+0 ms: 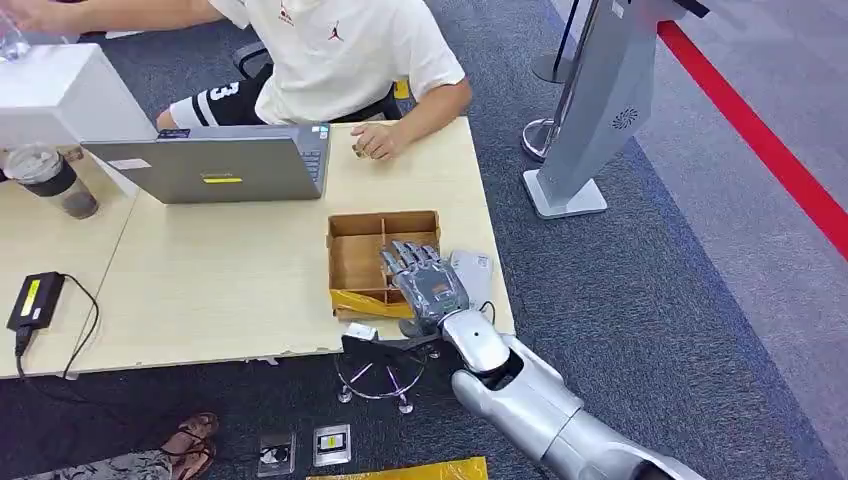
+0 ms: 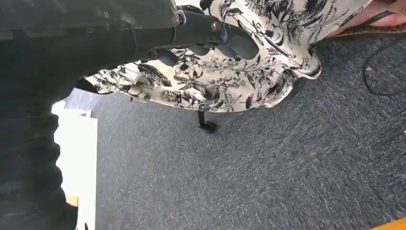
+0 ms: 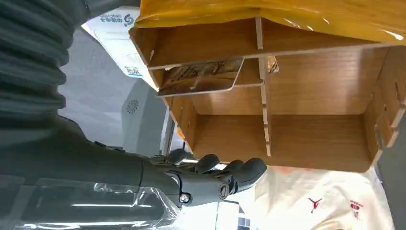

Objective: Pass the card to the sensor for recognition and then transmit it.

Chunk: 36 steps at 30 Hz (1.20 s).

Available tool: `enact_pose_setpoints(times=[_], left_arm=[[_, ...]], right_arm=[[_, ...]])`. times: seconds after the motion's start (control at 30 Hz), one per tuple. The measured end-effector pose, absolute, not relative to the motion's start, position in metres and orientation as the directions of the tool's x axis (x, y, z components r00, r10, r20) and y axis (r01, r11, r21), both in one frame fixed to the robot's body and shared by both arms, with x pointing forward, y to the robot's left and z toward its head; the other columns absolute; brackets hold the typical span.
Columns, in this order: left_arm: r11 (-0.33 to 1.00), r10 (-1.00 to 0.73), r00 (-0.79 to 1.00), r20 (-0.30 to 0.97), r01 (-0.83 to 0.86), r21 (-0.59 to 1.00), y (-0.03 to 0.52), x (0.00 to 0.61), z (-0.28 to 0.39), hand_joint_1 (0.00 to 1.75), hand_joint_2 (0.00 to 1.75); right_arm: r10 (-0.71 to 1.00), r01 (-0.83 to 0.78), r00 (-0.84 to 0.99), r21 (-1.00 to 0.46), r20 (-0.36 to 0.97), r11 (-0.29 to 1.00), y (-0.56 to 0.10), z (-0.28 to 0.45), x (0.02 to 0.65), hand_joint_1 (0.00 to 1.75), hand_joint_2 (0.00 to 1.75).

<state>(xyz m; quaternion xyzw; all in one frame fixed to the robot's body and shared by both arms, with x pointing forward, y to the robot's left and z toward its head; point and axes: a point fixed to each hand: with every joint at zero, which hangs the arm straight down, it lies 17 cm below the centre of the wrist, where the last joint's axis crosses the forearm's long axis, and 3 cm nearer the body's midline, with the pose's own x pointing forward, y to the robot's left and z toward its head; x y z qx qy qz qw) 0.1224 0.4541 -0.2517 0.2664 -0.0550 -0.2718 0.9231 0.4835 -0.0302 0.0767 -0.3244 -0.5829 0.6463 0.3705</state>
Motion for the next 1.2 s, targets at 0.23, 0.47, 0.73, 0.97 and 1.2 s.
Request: enact_pose_setpoints(times=[0.23,0.47,0.73,0.97,1.2], left_arm=[[0.704,-0.539,0.841,-0.046,0.480,0.523,0.454,0.123,-0.252,0.00,1.75],[0.692,-0.555,0.830,-0.051,0.494,0.526,0.455,0.123,-0.251,0.00,1.75],[0.689,-0.558,0.829,-0.052,0.497,0.527,0.455,0.124,-0.251,0.00,1.75],[0.690,-0.556,0.829,-0.051,0.495,0.528,0.455,0.124,-0.251,0.00,1.75],[0.690,-0.556,0.830,-0.051,0.495,0.529,0.455,0.124,-0.251,0.00,1.75]], right_arm=[[0.869,-0.094,-0.494,-0.995,0.012,-0.039,-0.034,0.075,0.490,0.23,1.75],[0.889,-0.101,-0.458,-0.994,0.008,-0.043,-0.047,0.070,0.497,0.26,1.75],[0.908,-0.103,-0.418,-0.994,0.013,-0.033,-0.062,0.068,0.504,0.52,1.75],[0.916,-0.101,-0.402,-0.994,0.011,-0.033,-0.069,0.068,0.508,0.52,1.75],[0.917,-0.098,-0.398,-0.995,0.007,-0.035,-0.071,0.069,0.509,0.56,1.75]])
